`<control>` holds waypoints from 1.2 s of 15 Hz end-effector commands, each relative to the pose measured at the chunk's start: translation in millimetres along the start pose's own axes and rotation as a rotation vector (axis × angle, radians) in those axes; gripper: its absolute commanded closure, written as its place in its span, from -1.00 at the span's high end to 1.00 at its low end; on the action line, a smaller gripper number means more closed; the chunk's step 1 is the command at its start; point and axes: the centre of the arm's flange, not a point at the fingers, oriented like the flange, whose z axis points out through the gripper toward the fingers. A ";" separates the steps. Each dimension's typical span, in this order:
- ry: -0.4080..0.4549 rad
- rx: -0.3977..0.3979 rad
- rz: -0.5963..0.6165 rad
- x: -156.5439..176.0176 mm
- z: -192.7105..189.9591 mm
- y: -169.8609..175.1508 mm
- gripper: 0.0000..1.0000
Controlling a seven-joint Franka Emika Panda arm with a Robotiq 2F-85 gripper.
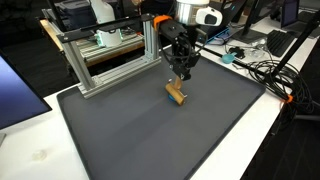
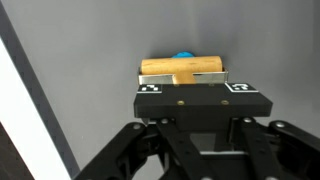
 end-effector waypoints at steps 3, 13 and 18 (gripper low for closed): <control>0.043 0.036 -0.053 21.0 44.9 2.2 -0.57; 0.039 0.035 -0.078 28.3 46.4 4.7 -0.57; -0.010 0.019 -0.008 14.6 38.5 5.9 -0.57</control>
